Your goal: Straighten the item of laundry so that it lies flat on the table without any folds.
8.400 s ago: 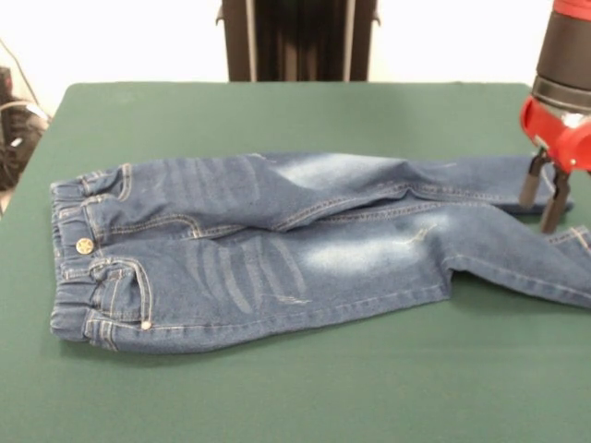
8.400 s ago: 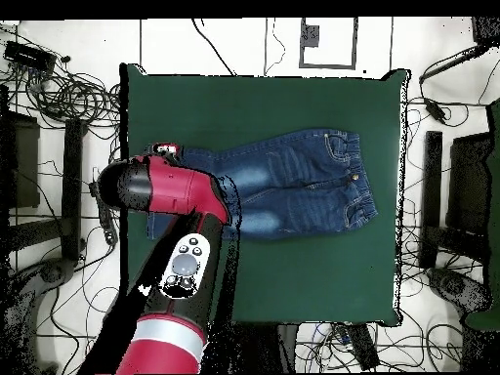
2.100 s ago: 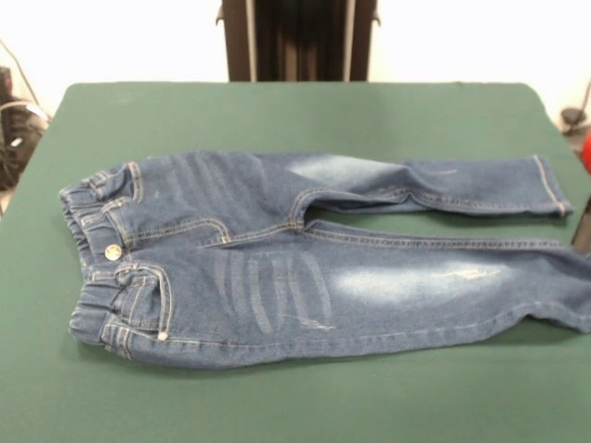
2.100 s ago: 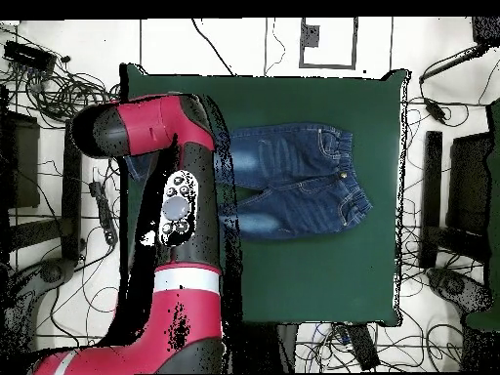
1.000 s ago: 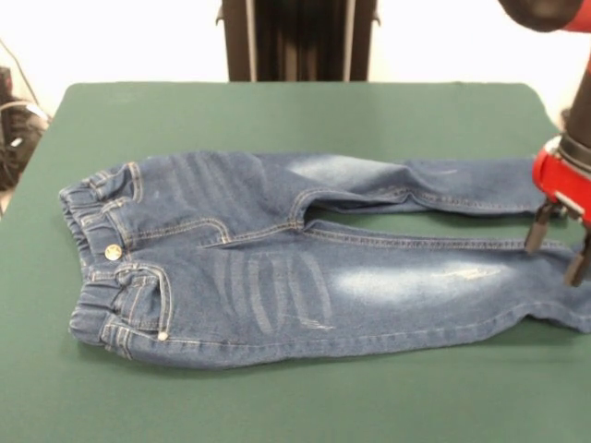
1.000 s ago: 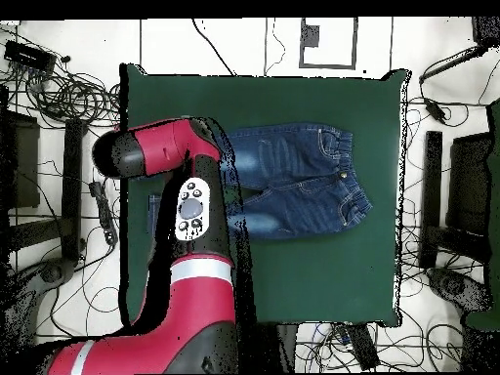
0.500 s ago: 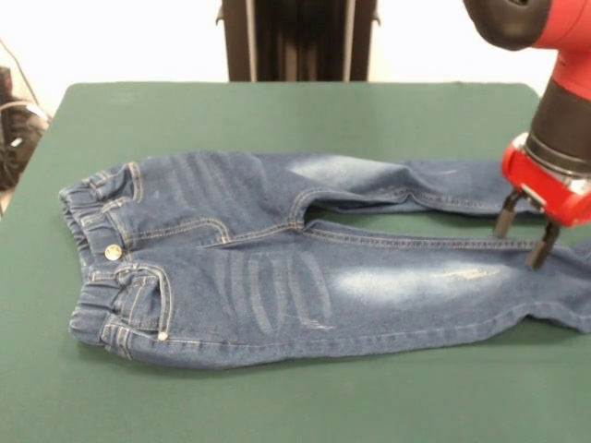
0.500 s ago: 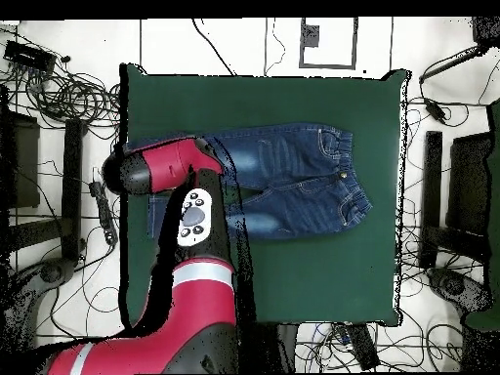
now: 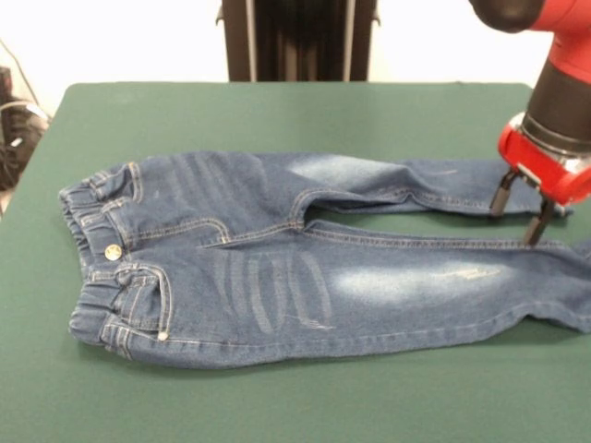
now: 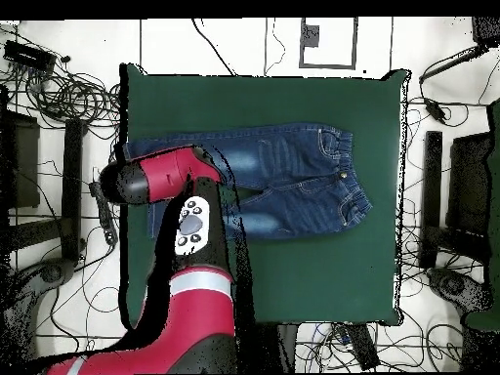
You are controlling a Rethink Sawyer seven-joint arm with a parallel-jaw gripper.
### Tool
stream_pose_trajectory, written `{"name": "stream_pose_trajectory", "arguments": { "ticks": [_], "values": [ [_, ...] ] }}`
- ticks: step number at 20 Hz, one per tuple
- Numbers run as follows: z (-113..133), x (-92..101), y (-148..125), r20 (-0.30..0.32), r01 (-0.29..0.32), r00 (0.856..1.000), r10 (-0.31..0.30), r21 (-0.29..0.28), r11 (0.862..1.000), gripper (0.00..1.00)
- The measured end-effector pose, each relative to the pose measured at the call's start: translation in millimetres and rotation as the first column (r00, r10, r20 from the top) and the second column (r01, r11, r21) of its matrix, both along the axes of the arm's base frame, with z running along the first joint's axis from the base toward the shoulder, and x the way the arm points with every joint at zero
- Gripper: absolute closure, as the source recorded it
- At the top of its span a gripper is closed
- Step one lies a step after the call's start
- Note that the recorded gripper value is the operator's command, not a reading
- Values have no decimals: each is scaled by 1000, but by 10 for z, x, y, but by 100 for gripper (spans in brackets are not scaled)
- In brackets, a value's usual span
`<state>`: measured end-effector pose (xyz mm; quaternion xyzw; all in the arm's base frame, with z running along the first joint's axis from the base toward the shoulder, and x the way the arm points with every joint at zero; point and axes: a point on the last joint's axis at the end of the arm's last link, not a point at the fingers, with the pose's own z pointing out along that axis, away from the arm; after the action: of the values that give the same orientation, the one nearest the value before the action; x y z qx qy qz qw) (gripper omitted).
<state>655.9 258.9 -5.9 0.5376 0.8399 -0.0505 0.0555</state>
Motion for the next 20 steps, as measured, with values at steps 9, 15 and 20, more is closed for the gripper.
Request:
{"name": "stream_pose_trajectory", "arguments": {
  "ticks": [9,15,20],
  "values": [
    [136,-154,89,-11,-14,1000,14,2,1000,0],
    [73,-274,139,-2,-28,1000,28,12,1000,0],
    [22,-352,190,13,-42,999,42,21,999,0]
  ]
}}
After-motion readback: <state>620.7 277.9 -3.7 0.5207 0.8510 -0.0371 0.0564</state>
